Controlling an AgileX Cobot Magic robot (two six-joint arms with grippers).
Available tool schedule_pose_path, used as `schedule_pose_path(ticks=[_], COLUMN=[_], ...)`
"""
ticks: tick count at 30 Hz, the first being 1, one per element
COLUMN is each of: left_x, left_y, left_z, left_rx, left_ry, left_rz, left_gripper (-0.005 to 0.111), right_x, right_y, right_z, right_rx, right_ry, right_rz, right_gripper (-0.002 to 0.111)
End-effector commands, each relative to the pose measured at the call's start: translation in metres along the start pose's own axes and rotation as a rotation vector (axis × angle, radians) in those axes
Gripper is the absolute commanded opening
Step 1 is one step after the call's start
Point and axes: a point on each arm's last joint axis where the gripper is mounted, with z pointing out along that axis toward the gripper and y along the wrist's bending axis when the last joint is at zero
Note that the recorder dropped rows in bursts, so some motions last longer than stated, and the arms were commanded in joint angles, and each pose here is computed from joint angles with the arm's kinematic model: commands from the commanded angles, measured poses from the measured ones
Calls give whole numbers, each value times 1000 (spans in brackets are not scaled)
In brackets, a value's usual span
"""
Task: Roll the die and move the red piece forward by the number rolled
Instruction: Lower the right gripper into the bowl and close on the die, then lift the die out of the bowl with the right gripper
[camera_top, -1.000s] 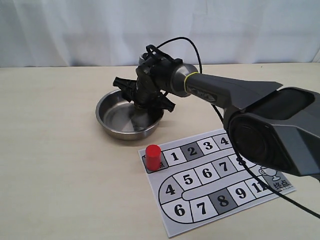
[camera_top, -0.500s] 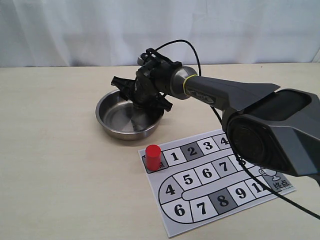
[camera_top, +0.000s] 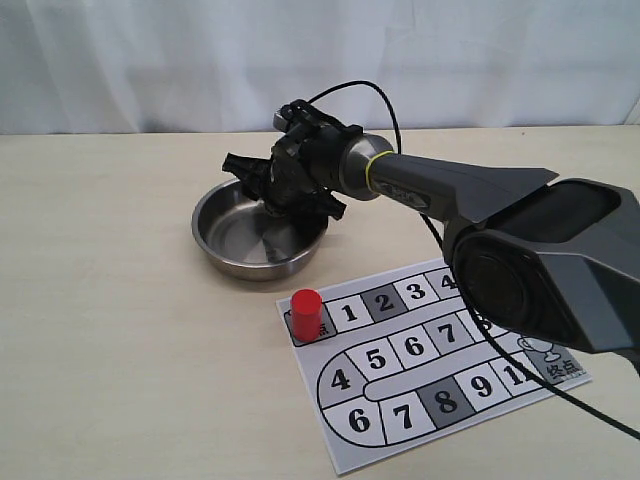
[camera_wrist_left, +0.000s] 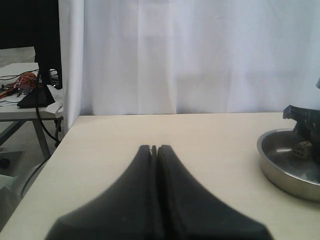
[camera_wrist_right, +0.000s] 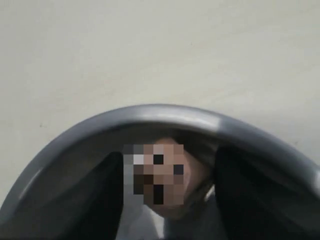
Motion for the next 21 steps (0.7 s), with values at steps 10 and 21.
schedule_pose_path(ticks=[10,21], left_x=[-3,-3], left_y=[0,0], left_z=[0,0], left_rx=[1,1], left_ry=[-16,-18], left_rz=[-5,-3], left_gripper=[0,0], right_x=[-1,-17], right_y=[9,21], right_z=[-5,-44], right_rx=[-71,-78], right_ry=[13,34], right_rz=[-115,-269], right_gripper=[4,4])
